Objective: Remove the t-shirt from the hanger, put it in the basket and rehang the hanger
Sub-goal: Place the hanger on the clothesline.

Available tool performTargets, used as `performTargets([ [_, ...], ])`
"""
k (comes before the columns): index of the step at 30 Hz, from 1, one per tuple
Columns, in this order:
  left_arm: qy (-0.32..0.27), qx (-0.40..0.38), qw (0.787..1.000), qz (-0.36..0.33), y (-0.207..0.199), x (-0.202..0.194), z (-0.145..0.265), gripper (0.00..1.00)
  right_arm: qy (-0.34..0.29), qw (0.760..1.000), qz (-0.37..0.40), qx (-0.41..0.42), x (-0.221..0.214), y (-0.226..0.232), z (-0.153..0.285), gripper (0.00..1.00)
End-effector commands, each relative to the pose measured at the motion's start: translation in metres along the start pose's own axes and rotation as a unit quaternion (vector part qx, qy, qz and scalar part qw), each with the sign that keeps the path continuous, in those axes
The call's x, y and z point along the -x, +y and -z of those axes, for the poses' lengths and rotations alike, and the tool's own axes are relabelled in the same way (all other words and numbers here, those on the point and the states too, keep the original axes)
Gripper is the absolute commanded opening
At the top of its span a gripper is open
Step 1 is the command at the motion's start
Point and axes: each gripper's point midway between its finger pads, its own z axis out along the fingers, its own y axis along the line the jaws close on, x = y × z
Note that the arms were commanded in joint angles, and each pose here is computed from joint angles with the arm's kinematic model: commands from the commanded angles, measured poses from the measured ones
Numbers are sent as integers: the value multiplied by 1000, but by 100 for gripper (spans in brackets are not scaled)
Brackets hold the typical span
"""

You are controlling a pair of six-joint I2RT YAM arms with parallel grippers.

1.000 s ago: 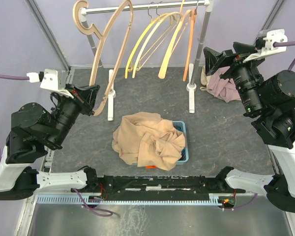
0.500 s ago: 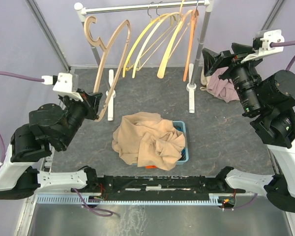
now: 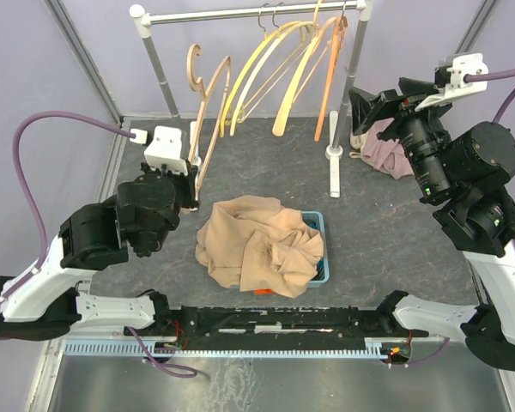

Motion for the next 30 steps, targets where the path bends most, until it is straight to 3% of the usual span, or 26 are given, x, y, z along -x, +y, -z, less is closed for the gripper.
performTargets([
  [1, -21, 29, 999, 29, 10, 10, -2, 3, -22, 1000, -18, 9, 13, 3, 3, 99],
  [18, -9, 4, 1000, 10, -4, 0, -91, 3, -21, 999, -32, 11, 16, -1, 15, 99],
  [25, -21, -11, 1000, 7, 3, 19, -136, 3, -21, 999, -32, 9, 19, -6, 24, 99],
  [30, -52, -18, 998, -7, 1, 48, -147, 3, -21, 999, -30, 7, 18, -9, 27, 99],
])
